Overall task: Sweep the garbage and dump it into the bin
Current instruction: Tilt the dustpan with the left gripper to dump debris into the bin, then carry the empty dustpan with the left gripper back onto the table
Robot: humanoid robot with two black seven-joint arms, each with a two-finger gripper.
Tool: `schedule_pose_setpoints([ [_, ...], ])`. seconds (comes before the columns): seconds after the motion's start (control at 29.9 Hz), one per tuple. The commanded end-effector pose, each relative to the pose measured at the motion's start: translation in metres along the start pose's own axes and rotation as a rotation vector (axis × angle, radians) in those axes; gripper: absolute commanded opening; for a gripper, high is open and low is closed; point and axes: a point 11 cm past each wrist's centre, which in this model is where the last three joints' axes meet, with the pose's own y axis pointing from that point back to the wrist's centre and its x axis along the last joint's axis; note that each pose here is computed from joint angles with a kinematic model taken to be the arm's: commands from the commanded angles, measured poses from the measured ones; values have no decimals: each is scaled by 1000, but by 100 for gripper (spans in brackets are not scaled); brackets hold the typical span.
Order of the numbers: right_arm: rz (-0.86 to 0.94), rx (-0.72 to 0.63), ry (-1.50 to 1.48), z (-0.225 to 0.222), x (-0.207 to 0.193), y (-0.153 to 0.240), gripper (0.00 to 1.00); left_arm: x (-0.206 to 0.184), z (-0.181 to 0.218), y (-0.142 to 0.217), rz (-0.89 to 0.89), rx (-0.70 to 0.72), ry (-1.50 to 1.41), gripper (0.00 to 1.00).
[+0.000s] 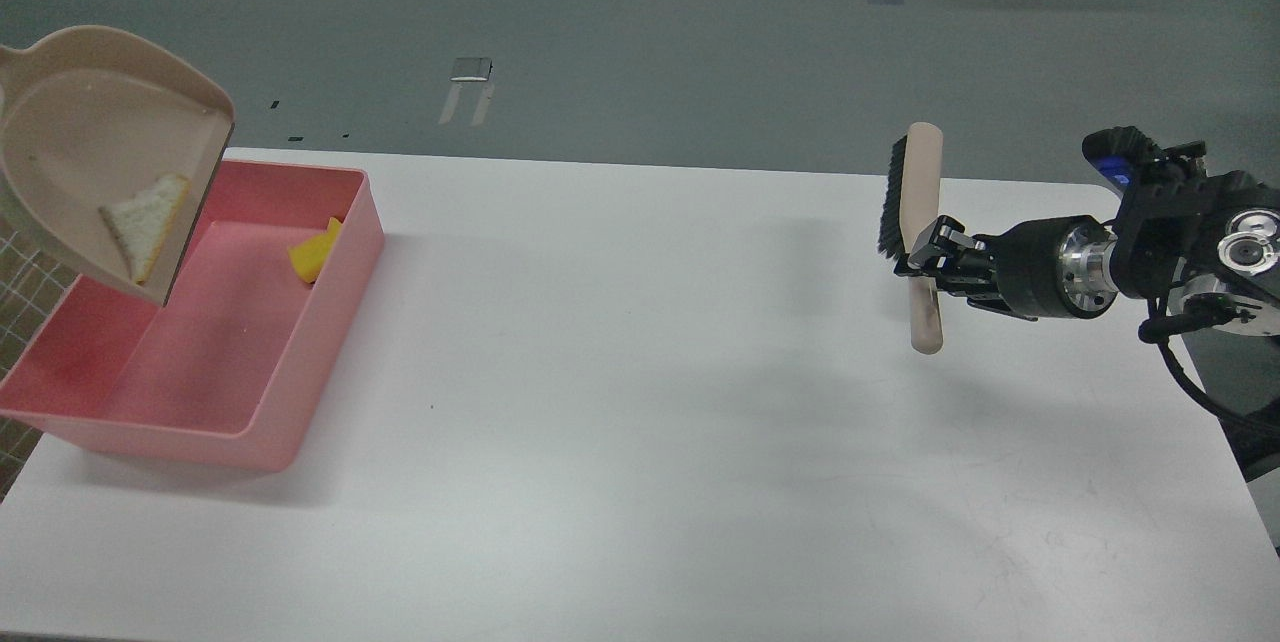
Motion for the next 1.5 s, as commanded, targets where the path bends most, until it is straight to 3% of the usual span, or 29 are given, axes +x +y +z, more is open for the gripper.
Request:
schedule_pose_setpoints([
  [0.0, -1, 1, -1, 0, 0, 0, 0, -1, 0, 0, 1, -4, -52, 0],
  [0.37, -5, 0, 0, 0, -2, -1, 0, 8, 6, -4, 42, -20, -49, 0],
  [0.6, -16, -8, 3, 3, -6, -3, 0, 1, 11, -13, 39, -34, 184, 0],
  [0.84, -43, -41, 3, 15, -16, -7, 0, -17, 38, -38, -2, -133, 519, 0],
  [1.04, -36, -48, 5, 17, -13, -5, 0, -52, 69, -67, -38, -218, 641, 0],
  [1.47, -19, -41, 13, 10, -5, -2, 0, -187, 159, -112, -146, -311, 877, 0],
])
